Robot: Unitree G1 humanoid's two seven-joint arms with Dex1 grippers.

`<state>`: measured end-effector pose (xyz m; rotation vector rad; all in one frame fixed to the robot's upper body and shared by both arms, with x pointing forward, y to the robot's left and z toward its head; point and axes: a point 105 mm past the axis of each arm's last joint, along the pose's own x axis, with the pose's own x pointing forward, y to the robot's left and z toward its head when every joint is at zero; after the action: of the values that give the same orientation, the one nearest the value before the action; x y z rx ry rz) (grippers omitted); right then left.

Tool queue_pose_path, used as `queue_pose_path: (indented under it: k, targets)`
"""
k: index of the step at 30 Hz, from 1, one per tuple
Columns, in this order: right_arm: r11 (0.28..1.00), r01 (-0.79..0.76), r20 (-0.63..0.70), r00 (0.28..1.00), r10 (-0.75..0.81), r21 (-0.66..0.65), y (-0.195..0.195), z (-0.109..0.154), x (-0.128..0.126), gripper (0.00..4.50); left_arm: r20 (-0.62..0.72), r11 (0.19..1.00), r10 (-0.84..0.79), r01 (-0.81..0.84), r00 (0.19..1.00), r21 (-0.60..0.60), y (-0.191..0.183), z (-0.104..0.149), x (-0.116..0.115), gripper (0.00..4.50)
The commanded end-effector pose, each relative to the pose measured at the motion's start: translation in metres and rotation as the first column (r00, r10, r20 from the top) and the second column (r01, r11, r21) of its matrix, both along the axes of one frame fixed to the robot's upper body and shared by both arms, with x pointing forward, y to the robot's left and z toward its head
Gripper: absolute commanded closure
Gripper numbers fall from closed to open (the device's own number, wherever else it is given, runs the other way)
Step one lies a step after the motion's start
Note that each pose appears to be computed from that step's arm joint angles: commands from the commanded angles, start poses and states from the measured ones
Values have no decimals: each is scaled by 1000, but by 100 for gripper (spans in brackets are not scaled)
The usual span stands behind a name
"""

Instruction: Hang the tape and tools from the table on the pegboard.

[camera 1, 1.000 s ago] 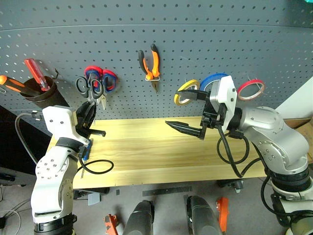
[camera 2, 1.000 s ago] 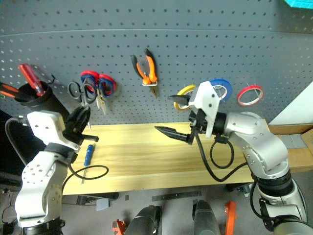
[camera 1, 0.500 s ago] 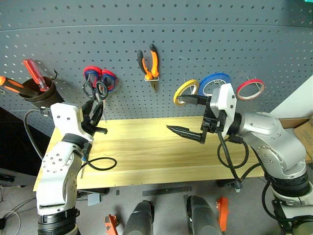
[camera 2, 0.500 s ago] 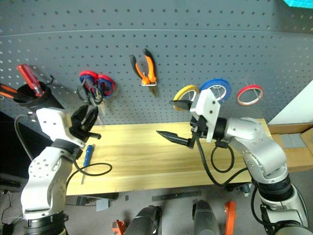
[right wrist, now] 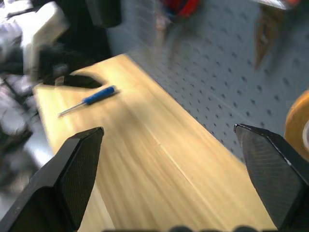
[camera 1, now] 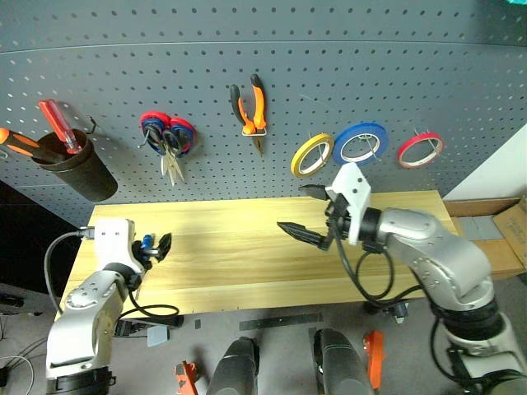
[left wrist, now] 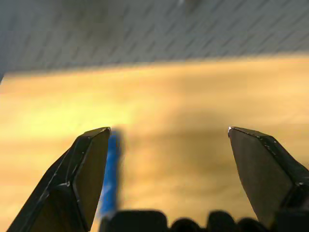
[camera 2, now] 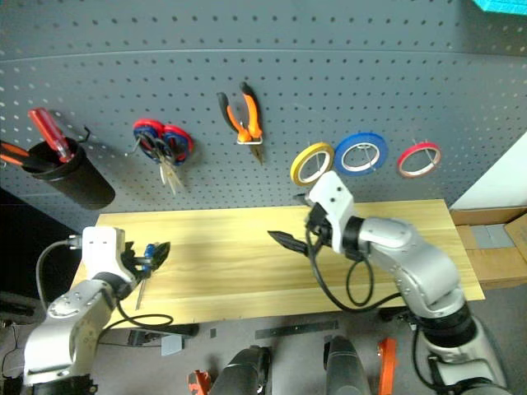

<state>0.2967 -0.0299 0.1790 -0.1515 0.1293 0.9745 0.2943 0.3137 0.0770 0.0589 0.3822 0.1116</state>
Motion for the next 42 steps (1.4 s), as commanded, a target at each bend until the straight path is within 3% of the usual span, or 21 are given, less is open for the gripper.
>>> queue_pose_path:
  k: [1, 10, 25, 32, 35, 42]
  targets:
    - [999, 44, -68, 997, -44, 2, 15, -5, -1, 0, -27, 998, 61, -61, 998, -1, 26, 7, -1, 33]
    - [999, 19, -111, 994, -23, -36, 60, -19, -7, 0, -122, 993, 112, -115, 986, -22, 55, 1, 0, 33]
    - [993, -86, -108, 991, 76, -86, 81, -18, -18, 0, -298, 990, 58, -93, 953, -106, 44, -42, 30, 33]
    - [990, -88, -78, 994, 79, -113, 81, -16, -19, 0, -316, 981, 70, -123, 946, -149, 42, -48, 38, 33]
    - [988, -82, -40, 996, 77, -130, 80, -12, -17, 0, -329, 976, 91, -150, 940, -157, 46, -51, 35, 90]
    - [983, -77, 69, 994, 90, -166, 80, 3, -12, 0, -380, 962, 159, -229, 911, -147, 64, -65, 4, 342]
